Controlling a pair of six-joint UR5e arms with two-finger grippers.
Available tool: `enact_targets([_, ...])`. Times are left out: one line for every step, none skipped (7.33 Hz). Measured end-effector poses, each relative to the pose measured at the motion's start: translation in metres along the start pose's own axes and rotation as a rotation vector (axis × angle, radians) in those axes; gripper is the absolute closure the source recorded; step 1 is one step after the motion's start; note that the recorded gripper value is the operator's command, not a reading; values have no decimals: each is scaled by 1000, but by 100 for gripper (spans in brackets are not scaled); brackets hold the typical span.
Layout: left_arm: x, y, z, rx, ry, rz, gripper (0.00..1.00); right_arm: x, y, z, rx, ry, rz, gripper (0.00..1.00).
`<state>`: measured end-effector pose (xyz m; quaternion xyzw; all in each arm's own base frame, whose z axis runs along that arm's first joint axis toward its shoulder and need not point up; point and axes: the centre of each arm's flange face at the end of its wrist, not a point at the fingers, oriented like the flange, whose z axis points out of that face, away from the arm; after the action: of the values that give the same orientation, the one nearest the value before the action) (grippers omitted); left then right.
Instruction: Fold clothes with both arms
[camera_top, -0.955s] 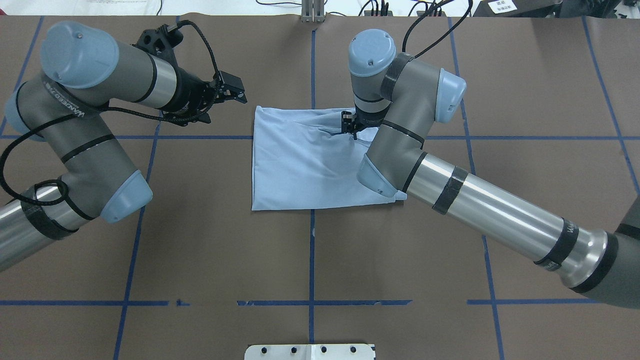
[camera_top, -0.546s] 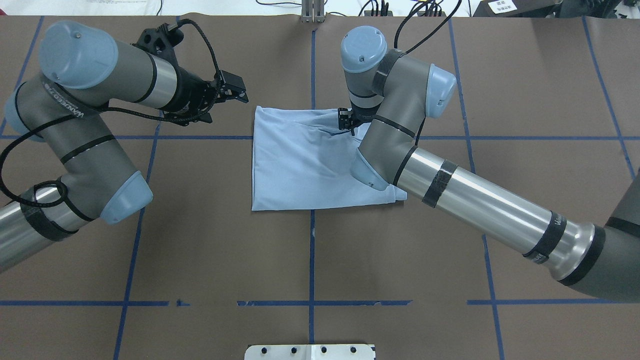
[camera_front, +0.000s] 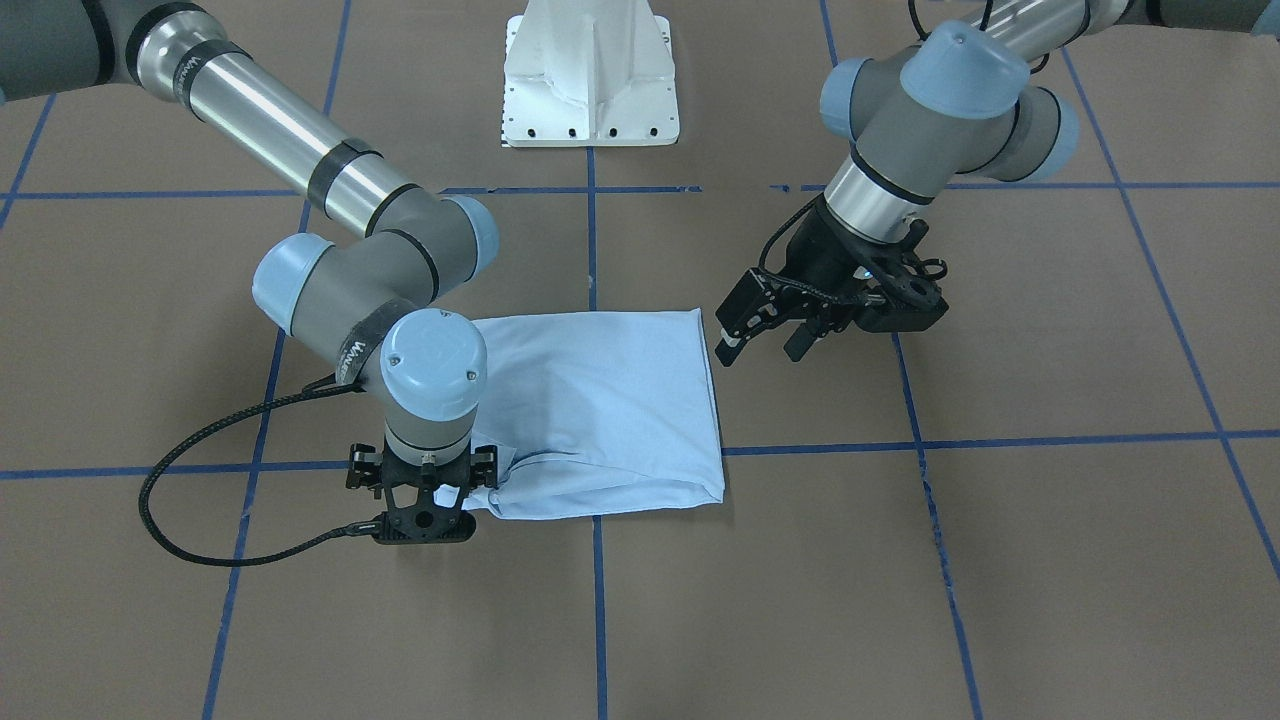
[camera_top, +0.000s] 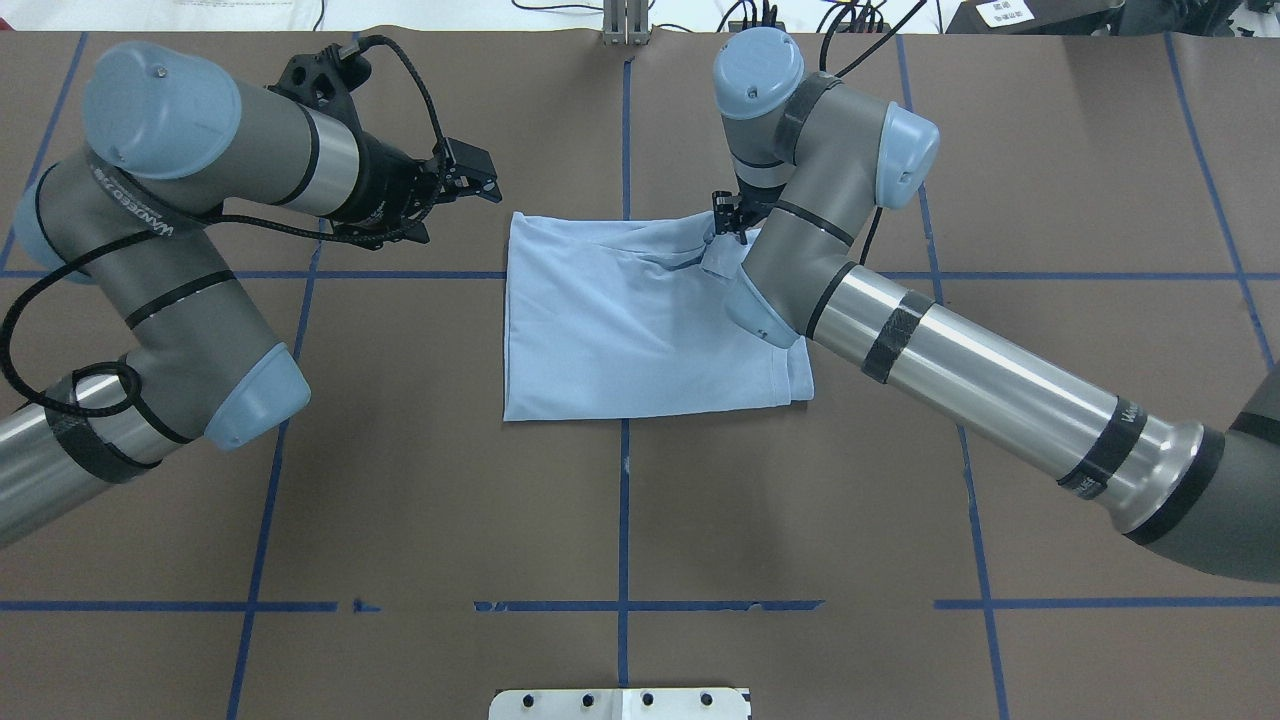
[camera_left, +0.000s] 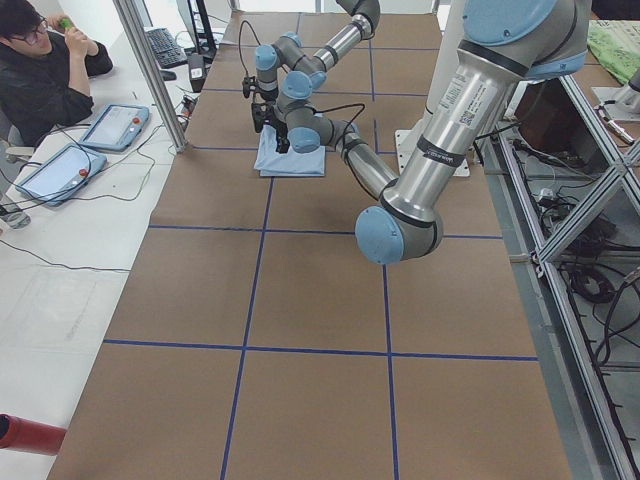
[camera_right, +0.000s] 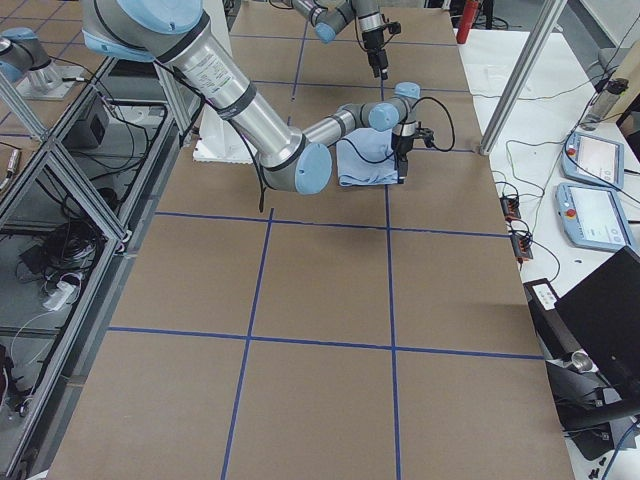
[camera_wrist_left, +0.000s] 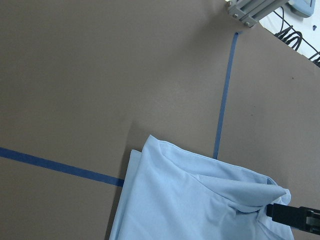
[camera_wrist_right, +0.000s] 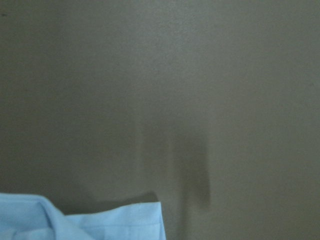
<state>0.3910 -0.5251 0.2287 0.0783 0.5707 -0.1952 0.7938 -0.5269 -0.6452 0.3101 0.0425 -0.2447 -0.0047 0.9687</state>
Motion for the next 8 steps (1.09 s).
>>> enact_targets([1,0,0,8,1,0,0,8,-7,3,7,11,-5,0])
enact_targets([1,0,0,12,1,1,0,11,-13,-1,17,8,-9,0])
enact_targets([1,0,0,13,0,1,0,6,-16,-11,18,-13,-15,0])
enact_targets([0,0,1,13,-2,1,0,-4,-15,-25,-1,-61,-24,0])
enact_targets([-1,0,1,14,-2,1,0,-13,-10,-39,-36,-119,-36,0])
enact_targets([-1,0,1,14,-3,2,0,-20,-4,-47,-68,-164,-45,0])
enact_targets([-1,0,0,15,-2,3,0,-25,0,-50,-85,-186,-50,0])
enact_targets([-1,0,-2,17,0,3,0,-28,4,-48,-92,-190,-50,0])
